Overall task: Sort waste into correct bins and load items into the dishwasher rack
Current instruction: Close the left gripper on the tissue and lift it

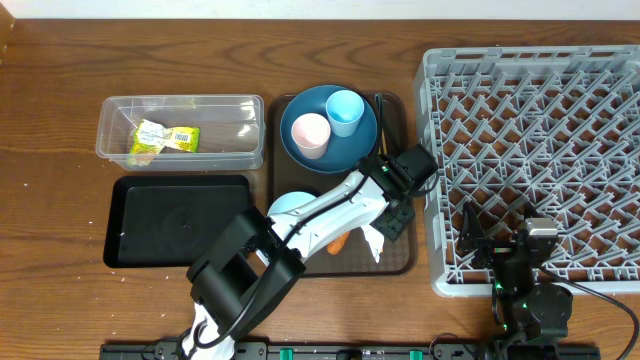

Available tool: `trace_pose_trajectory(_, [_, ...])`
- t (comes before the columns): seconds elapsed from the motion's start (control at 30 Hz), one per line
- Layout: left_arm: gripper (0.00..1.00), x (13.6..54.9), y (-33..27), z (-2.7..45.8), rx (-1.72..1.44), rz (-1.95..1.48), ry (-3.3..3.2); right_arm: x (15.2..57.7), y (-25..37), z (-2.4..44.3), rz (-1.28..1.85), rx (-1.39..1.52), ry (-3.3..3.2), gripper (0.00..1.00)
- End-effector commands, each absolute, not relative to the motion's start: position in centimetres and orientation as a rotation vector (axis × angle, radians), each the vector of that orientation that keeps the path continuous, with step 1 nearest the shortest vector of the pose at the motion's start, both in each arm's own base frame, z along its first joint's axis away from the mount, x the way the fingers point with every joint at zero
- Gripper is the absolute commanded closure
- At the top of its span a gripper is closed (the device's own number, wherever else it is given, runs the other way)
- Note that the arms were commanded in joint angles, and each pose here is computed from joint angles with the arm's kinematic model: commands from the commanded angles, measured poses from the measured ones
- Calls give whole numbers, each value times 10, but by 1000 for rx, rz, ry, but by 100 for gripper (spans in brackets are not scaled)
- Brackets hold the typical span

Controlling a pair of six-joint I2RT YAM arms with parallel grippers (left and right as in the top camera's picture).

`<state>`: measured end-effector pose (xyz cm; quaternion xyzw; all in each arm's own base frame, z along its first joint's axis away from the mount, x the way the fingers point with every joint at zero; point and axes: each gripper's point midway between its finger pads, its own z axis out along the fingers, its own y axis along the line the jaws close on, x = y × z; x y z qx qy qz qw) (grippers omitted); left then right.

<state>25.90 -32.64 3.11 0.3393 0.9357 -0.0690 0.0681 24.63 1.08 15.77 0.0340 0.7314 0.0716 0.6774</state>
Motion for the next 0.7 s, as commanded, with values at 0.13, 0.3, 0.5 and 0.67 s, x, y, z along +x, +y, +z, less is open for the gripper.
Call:
trace_pose_trajectory(0.13, [39, 269, -309, 20, 857, -182, 2902, 246, 10, 157, 153, 73, 1644, 1])
trace_pose_trajectory(0.3, [39, 269, -308, 18, 851, -208, 2912, 246, 10, 157, 153, 73, 1644, 1])
trace_pose_trajectory(0.5, [39, 269, -308, 18, 852, -207, 2912, 246, 10, 157, 153, 73, 1644, 1])
trace_pose_trajectory(0.67, [39, 267, -309, 18, 860, -218, 2913, 246, 10, 157, 153, 73, 1644, 1])
